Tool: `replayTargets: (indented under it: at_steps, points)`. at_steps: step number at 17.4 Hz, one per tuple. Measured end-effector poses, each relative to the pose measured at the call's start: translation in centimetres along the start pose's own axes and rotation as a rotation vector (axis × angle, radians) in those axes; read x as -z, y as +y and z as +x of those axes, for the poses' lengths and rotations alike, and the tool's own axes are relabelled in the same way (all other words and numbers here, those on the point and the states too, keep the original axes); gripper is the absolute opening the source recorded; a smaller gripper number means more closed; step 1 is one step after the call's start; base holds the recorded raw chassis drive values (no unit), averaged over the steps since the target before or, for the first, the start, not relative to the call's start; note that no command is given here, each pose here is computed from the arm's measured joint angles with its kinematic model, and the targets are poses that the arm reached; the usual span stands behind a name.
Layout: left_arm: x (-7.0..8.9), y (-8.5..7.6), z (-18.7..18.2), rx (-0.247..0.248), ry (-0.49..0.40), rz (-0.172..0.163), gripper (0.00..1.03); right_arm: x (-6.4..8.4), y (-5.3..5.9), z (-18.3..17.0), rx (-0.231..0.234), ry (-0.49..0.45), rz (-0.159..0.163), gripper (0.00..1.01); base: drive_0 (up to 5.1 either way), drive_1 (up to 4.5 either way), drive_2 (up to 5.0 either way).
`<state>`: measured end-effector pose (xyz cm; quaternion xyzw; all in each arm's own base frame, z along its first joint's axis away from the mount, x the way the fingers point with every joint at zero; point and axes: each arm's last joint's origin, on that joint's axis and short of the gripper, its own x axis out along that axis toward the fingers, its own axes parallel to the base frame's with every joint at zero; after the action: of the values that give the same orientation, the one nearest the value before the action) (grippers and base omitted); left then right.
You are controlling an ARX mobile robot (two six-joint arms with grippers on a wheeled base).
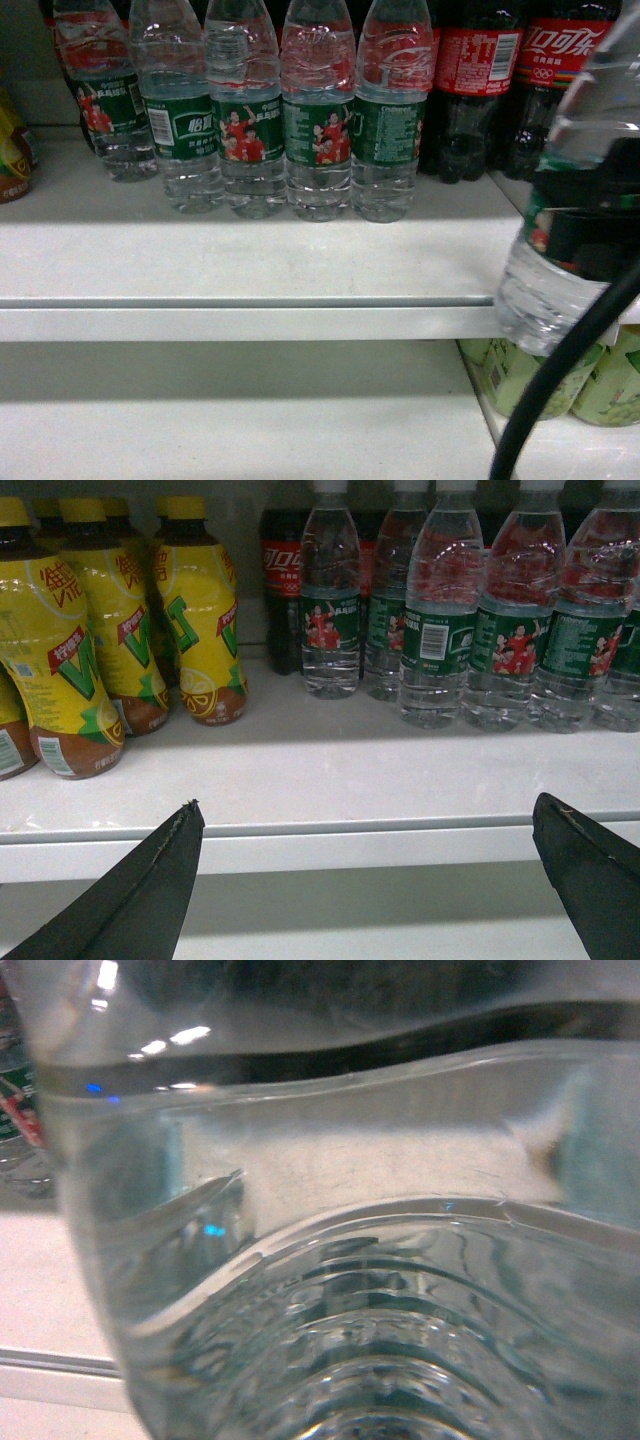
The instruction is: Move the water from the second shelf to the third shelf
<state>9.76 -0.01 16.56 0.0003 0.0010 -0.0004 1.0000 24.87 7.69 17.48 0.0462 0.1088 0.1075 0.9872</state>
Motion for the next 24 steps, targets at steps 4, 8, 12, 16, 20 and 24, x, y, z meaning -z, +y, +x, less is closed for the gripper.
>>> replayTargets:
  at_steps: [4,8,12,16,20,24]
  points:
    - [0.0,0.0,0.0,0.000,0.000,0.000,0.98,-0.4,-3.8,-3.5,0.105,-0.056,0.025,0.42,0.0,0.00,0.0]
    - [0.0,0.0,0.0,0.000,0.000,0.000,0.98,-2.3,-6.8,-9.9,0.209,-0.178,0.060,0.42,0.0,0.00,0.0]
    - [0.0,0.0,0.0,0.000,0.000,0.000,0.98,-2.1,-6.8,-11.7,0.226,-0.191,0.077,0.42,0.0,0.00,0.0]
    - [0.0,0.0,0.0,0.000,0.000,0.000,0.98,-2.2,-7.1,-12.2,0.245,-0.212,0.079,0.42,0.0,0.00,0.0]
    - [0.0,0.0,0.0,0.000,0.000,0.000,0.98,-2.2,-7.2,-12.3,0.252,-0.208,0.086,0.42,0.0,0.00,0.0]
    - [0.0,0.0,0.0,0.000,0.000,0.000,0.98,-2.2,-7.3,-12.4,0.265,-0.210,0.090,0.42,0.0,0.00,0.0]
